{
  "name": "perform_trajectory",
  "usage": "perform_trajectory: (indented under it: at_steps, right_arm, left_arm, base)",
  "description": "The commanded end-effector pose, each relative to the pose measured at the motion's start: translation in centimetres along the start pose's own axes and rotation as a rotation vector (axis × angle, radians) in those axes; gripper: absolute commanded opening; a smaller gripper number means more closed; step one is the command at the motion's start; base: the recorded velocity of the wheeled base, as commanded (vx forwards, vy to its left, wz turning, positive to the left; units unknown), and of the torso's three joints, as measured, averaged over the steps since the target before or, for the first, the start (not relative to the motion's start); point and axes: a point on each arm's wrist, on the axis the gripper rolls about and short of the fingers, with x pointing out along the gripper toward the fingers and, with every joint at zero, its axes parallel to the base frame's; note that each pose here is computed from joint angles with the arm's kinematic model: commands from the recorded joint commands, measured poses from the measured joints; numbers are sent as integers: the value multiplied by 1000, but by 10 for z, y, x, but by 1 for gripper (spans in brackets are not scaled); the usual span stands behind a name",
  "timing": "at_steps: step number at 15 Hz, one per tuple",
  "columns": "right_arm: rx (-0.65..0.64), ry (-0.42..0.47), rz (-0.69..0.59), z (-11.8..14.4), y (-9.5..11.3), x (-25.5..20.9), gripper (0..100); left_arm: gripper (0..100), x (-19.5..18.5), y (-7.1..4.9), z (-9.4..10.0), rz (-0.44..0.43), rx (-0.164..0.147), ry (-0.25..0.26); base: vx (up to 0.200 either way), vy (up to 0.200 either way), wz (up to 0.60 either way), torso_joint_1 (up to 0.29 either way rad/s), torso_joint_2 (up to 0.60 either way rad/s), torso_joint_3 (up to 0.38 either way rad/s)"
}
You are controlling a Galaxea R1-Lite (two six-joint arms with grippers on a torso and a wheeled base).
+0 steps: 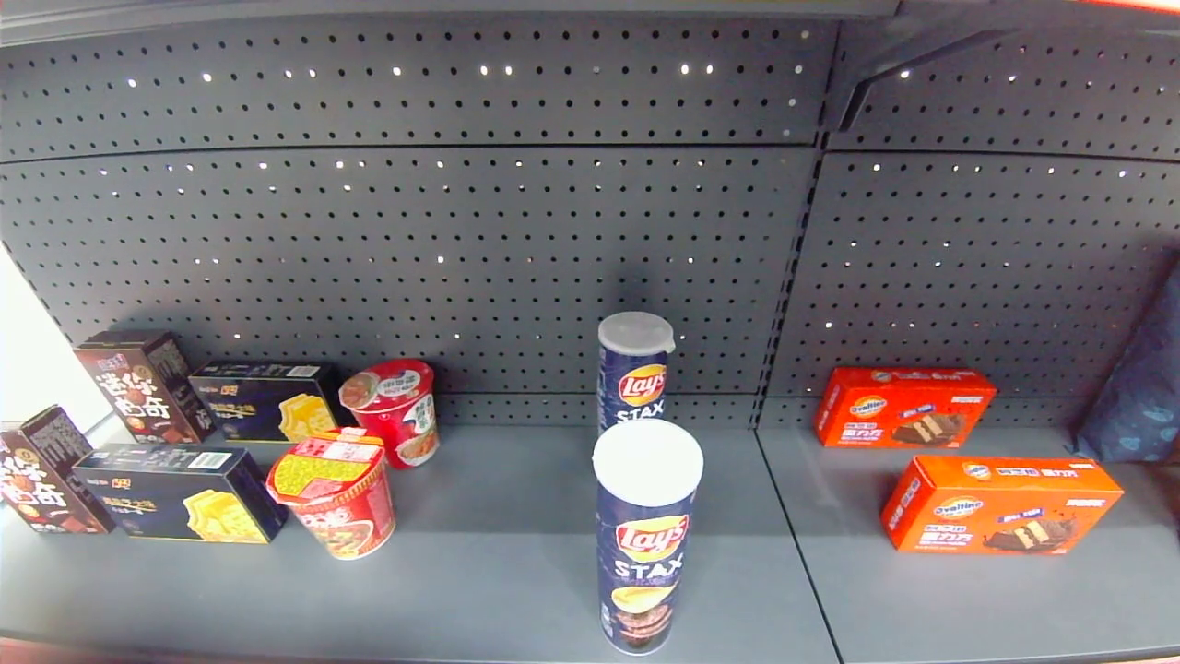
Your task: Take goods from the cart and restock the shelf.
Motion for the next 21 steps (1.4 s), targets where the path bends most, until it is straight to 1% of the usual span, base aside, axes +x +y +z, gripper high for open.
perform_trajectory:
  at_steps: [1,2,3,4,6,9,10,11,12,21]
  right_arm:
    - [-33,13,26,0,1,0,100]
    - [-106,23,-37,-2,-1,1,100]
    - [-110,56,-99,-6,-3,0,100]
    - [-101,73,-85,-7,-3,0,100]
    - [-102,69,-57,-7,-3,0,100]
    - [-102,69,-58,-7,-3,0,100]
    - [-103,61,-41,-7,-3,0,100]
    - [-105,42,3,-8,-4,-2,100]
    - [-97,-22,12,-9,-4,-7,100]
    - [-102,-17,21,-9,-4,-7,100]
  left_arm:
    - [100,0,0,-1,-17,2,2]
    - [100,0,0,-1,-19,1,3]
    - [100,0,0,-1,-19,1,1]
    - [100,0,0,-1,-17,1,1]
    - [100,0,0,-1,-20,1,1]
    - [100,0,0,-1,-19,1,3]
    - [100,0,0,-1,-20,-1,3]
    - [100,0,0,-1,-22,-1,3]
    - [100,0,0,-1,-19,1,-1]
    - [100,1,-1,-2,-34,7,-1]
  base:
    - [0,0,0,0,0,0]
    - [0,0,0,0,0,0]
    - [0,0,0,0,0,0]
    - [0,0,0,0,0,0]
    - [0,0,0,0,0,0]
    - [0,0,0,0,0,0]
    - [0,0,0,0,0,0]
    - [0,0,0,0,0,0]
    - [0,0,0,0,0,0]
    - [0,0,0,0,0,0]
